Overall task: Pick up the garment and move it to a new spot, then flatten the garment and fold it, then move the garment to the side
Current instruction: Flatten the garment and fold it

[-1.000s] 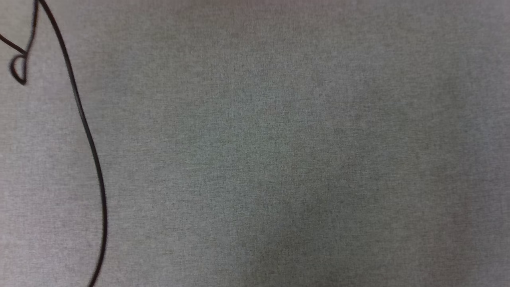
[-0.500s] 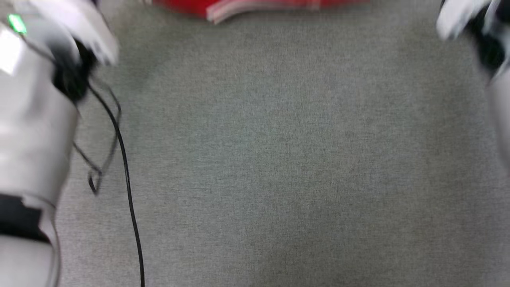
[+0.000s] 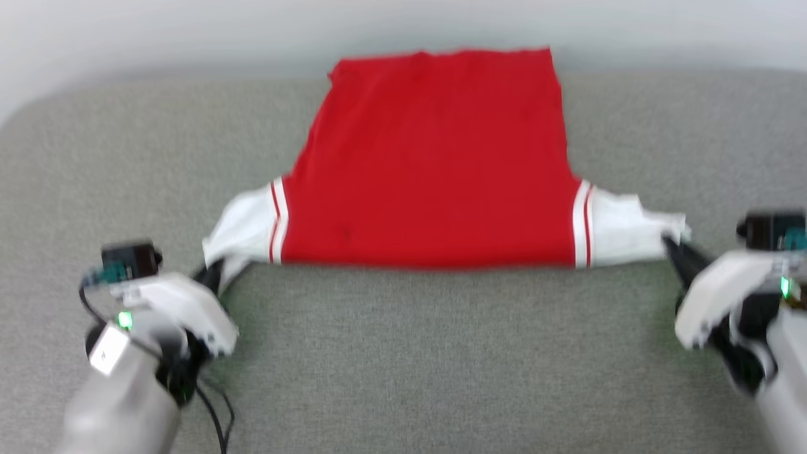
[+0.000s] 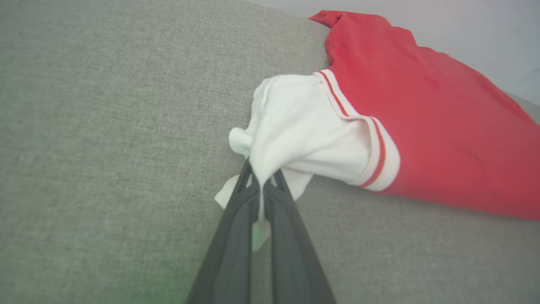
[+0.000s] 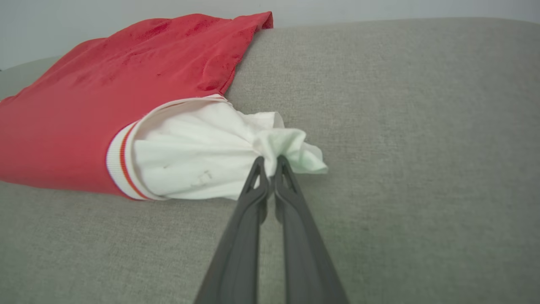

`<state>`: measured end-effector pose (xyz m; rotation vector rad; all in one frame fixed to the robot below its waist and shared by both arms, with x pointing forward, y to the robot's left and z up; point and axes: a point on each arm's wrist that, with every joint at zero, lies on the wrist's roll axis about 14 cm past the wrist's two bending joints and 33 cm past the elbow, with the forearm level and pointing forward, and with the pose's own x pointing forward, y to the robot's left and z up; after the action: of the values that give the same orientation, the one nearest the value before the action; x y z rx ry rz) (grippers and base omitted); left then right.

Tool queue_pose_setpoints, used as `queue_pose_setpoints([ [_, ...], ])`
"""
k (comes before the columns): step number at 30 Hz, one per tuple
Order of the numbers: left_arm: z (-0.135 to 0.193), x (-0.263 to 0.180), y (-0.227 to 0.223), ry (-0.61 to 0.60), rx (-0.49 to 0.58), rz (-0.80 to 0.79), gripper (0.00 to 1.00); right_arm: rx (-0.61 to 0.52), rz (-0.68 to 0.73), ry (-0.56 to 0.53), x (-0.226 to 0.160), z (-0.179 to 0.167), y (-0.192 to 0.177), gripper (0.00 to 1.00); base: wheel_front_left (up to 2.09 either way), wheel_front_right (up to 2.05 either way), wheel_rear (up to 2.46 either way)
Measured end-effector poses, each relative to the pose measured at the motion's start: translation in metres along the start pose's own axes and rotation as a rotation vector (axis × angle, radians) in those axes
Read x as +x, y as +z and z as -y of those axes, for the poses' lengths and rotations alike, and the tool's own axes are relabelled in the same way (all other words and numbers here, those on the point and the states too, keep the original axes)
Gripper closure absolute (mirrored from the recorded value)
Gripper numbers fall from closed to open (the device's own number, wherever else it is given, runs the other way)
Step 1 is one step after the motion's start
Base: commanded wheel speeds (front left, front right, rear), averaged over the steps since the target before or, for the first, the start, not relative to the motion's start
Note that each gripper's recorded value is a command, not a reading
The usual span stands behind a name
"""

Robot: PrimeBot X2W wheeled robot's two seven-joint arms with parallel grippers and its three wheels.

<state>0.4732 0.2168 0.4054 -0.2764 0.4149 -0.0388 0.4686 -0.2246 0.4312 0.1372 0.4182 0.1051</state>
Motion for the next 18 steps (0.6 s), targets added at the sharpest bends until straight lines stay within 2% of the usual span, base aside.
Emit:
queue_pose_setpoints([
  [2,-0.002,-0.017,-0.01,0.008,-0.014,-0.005,1.0,0.009,-0.031,-0.004,-0.021,0.002,-0.016,1.0,0.0,0.0,0.0],
  [3,-0.006,-0.043,-0.029,0.028,-0.03,-0.031,1.0,0.034,-0.072,-0.018,-0.052,0.006,-0.037,1.0,0.0,0.0,0.0],
  [11,-0.012,-0.11,-0.062,0.072,-0.059,-0.055,1.0,0.118,-0.139,-0.07,-0.128,0.007,-0.088,1.0,0.0,0.0,0.0],
  [18,-0.013,-0.164,-0.086,0.115,-0.084,-0.112,1.0,0.172,-0.235,-0.135,-0.174,0.002,-0.128,1.0,0.0,0.0,0.0],
])
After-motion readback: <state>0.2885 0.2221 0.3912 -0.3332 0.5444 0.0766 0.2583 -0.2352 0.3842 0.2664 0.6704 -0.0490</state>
